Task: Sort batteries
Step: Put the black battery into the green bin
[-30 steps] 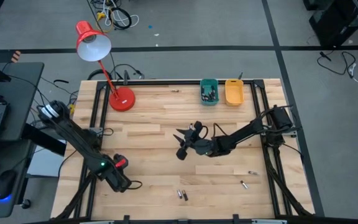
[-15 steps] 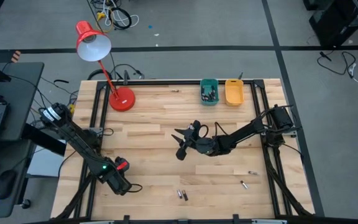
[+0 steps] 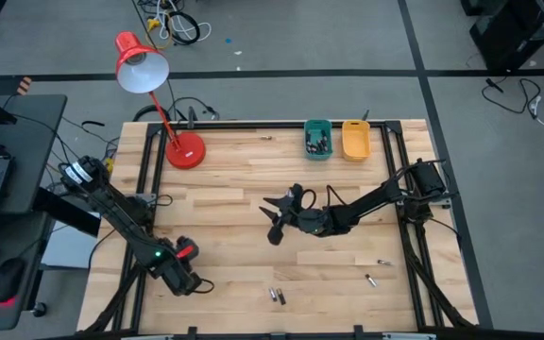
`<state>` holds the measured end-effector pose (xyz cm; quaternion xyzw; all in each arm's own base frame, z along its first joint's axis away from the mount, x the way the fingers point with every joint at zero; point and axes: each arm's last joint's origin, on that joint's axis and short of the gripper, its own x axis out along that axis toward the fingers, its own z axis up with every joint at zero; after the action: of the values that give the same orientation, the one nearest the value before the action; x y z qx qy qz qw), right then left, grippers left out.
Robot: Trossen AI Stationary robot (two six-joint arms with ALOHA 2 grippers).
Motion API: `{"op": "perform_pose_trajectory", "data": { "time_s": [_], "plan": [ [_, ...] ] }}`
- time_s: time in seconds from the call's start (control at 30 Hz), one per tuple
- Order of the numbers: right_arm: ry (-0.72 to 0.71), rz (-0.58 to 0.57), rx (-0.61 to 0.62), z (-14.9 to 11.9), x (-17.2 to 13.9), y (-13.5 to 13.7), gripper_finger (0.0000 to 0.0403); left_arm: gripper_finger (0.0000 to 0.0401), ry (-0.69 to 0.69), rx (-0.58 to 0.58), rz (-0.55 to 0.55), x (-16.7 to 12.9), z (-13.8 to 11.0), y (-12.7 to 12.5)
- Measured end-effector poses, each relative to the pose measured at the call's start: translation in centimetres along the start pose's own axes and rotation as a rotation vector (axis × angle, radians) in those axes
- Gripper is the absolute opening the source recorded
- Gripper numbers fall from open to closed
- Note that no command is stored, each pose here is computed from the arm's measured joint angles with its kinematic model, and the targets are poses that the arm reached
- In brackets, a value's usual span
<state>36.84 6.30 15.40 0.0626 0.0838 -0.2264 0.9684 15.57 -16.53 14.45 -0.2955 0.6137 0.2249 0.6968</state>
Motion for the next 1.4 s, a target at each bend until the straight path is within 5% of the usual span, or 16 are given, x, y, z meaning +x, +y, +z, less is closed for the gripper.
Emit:
{"op": "perform_pose_trajectory", "data": {
  "time_s": [0.27,0.47,0.63,0.83,1.1,1.4],
  "plan": [
    [0.055,0.197,0.071,-0.1,-0.1,0.6,0.0124,0.0074,-0.203,0.084,0.015,-0.1,1.9,0.1],
    [0.136,0.303,0.154,-0.6,-0.3,1.0,0.0125,0.0064,-0.507,0.112,-0.009,-1.4,4.3,-0.3],
    [0.231,0.287,0.172,-1.6,-0.6,1.1,0.0127,0.0064,-0.778,0.133,-0.059,-3.4,5.9,-0.8],
    [0.157,0.291,0.235,-1.0,-0.6,1.5,0.0126,0.0064,-1.032,0.138,-0.121,-5.4,8.2,-2.3],
    [0.006,0.255,0.183,0.1,-0.7,1.7,0.0126,0.0064,-1.207,0.198,-0.219,-7.8,11.0,-3.9],
    [-0.106,0.271,0.089,1.1,-1.1,2.1,0.0126,0.0063,-1.228,0.238,-0.333,-8.8,12.9,-3.9]
  ]
}}
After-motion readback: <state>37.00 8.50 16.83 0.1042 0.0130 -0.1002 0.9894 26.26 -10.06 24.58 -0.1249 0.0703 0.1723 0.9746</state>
